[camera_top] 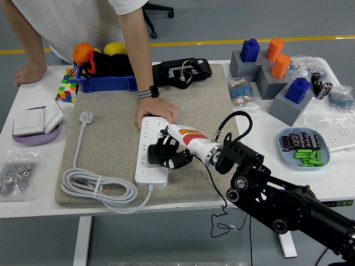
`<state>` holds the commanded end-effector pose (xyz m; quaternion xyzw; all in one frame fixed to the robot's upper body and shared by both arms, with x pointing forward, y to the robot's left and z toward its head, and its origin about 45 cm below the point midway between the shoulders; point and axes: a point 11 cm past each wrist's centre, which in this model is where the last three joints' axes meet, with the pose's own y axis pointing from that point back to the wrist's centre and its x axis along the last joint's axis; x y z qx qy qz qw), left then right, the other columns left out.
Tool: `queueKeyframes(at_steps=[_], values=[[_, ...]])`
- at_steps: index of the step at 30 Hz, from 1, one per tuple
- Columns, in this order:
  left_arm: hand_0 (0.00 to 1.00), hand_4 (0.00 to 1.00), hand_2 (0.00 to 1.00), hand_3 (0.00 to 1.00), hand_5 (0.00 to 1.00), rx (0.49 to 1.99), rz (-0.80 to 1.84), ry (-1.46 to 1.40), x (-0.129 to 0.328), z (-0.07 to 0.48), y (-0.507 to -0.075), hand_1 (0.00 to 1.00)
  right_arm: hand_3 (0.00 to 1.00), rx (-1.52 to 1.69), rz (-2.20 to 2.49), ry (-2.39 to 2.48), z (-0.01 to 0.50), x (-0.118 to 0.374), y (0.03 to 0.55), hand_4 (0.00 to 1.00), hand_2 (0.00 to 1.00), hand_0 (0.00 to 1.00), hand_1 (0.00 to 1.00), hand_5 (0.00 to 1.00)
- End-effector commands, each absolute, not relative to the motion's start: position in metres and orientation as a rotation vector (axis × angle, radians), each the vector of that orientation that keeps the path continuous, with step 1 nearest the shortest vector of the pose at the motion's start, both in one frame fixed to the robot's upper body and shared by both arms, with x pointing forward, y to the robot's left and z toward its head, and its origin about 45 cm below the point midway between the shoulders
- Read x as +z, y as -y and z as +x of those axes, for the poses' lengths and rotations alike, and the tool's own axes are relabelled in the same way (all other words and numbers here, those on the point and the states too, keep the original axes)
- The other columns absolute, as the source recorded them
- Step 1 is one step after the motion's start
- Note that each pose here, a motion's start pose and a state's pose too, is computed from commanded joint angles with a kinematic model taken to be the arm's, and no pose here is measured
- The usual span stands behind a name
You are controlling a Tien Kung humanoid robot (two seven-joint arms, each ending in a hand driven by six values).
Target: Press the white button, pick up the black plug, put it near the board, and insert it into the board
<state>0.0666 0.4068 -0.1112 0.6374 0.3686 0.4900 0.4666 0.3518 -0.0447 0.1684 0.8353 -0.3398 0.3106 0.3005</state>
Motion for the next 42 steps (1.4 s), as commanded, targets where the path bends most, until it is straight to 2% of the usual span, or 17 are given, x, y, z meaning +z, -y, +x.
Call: queueKeyframes(at_steps=[42], values=[[0.623, 0.530, 0.634, 0.684, 0.385, 1.208, 1.558, -0.914, -0.112, 0.065, -0.405, 0.627, 0.479, 0.798, 2.210, 0.904, 0.353, 0.173, 0.048, 0.763, 0.448, 0.401, 0.360, 0.002]])
